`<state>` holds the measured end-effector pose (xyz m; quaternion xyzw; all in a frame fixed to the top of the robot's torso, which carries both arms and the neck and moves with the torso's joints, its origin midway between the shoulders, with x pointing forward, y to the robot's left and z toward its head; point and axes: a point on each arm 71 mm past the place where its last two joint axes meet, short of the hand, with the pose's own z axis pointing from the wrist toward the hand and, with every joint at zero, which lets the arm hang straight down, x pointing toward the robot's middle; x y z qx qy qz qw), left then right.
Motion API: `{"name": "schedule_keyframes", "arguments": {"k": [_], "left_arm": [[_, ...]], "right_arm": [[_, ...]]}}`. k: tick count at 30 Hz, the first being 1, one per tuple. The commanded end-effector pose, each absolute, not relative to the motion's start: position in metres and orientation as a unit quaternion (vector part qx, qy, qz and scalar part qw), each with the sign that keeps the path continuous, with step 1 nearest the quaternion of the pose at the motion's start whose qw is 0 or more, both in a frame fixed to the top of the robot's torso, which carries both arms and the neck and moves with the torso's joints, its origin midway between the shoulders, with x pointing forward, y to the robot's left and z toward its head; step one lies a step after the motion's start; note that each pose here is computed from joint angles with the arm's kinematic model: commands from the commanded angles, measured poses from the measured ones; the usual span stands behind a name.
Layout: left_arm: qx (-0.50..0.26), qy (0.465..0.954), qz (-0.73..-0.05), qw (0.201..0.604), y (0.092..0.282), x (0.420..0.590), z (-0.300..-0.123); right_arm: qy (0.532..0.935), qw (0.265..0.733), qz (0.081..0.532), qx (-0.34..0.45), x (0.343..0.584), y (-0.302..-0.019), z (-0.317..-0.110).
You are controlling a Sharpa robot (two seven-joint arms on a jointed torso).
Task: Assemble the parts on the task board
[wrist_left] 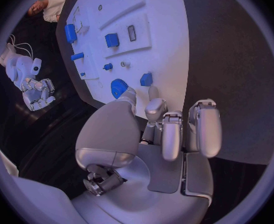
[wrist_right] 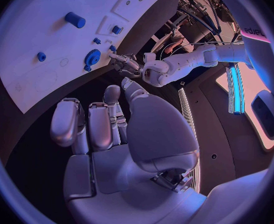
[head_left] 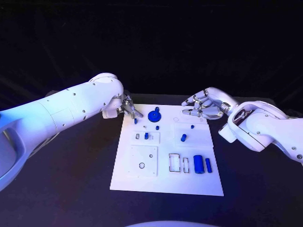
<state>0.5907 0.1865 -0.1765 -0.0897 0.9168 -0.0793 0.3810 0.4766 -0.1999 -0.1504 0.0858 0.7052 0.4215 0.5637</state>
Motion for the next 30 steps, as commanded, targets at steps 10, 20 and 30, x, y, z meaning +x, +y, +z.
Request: {"name": "schedule_keyframes", "arguments": {"k": [10,20,30], "left_arm": [[-0.074,0.927,-0.079,0.36,0.1824,0.5869,-0.1783],[-0.07,0.93,-0.075,0.353,0.1828,0.5859,-0.179],[-0.069,0.932,-0.073,0.349,0.1853,0.5857,-0.1794]], "right_arm": [[0.712,0.555,0.422,0.079,0.4763,-0.1969,-0.1521],[0.714,0.553,0.423,0.077,0.4764,-0.1959,-0.1525],[0.716,0.551,0.421,0.077,0.4765,-0.1959,-0.1529]]}}
